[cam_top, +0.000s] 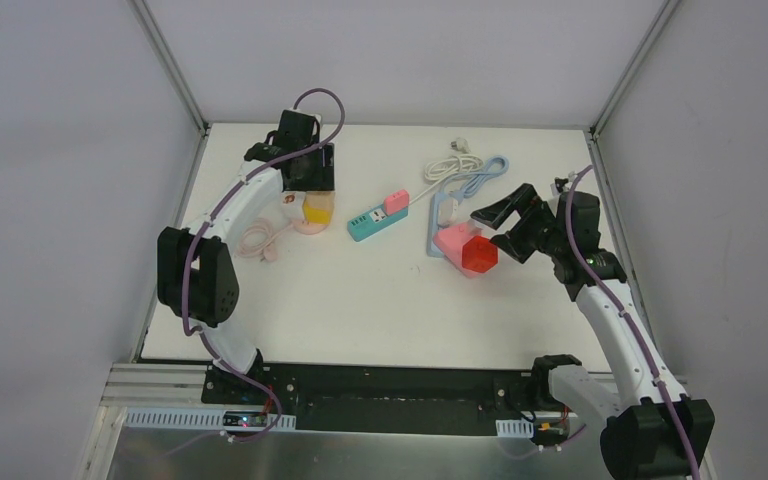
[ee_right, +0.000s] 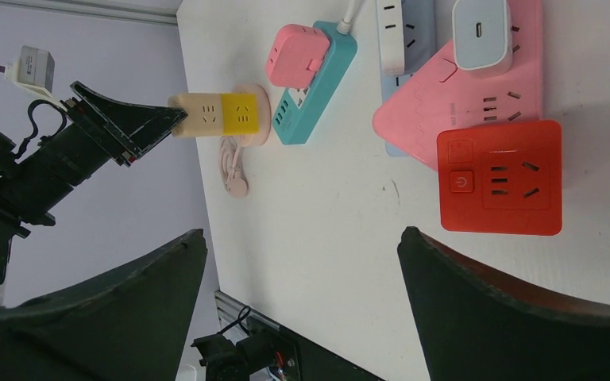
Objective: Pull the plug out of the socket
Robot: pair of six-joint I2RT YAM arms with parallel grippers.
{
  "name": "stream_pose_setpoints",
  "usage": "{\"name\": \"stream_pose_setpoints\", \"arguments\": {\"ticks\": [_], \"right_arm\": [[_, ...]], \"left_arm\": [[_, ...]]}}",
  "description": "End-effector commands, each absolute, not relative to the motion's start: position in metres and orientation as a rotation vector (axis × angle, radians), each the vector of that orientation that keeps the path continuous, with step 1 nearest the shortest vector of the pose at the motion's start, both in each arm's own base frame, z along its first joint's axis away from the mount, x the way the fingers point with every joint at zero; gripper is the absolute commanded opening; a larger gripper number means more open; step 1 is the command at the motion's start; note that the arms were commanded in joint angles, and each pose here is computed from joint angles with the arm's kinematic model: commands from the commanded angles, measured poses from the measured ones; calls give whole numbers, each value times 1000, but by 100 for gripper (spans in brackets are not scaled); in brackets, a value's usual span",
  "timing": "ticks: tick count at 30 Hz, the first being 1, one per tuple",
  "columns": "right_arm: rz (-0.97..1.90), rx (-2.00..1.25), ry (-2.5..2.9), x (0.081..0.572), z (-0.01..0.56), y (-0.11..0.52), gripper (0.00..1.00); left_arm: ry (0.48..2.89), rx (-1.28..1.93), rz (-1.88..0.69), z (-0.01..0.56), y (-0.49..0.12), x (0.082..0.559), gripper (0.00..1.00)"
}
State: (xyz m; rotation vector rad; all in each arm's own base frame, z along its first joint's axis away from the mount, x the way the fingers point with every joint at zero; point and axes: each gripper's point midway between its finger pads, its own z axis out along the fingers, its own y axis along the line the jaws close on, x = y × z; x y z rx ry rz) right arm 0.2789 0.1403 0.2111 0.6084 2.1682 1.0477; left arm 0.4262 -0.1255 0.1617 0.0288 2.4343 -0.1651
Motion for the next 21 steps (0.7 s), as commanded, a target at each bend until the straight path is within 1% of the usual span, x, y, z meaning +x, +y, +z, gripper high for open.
{"name": "stream_pose_setpoints", "arguments": {"ticks": [1,2,3,6,9,13,16,21], "right_arm": [[1074,583,2133,283,217,145,94],[1086,569,2139,282,217,147,94],[1090,560,2144,281,217,148,94],[1094,545,2161,281,214,153,94],[1111,526,2180,279,213,160,94],[1119,481,2188,278,214,175,94],[1121,432,2211,276,212,192,94],[1122,322,2261,270,207,230,94]], "left_arm": [[2444,43,-147,164,-124,420,55],[2450,51,-150,163,-124,418,50],[2455,51,-147,163,-123,416,46],[2457,29,-135,168,-119,410,40],[2481,18,-148,173,-118,395,38],[2542,0,-131,169,-112,361,38],[2588,-54,-137,164,-108,333,37],[2613,-39,-176,156,-108,291,39]]}}
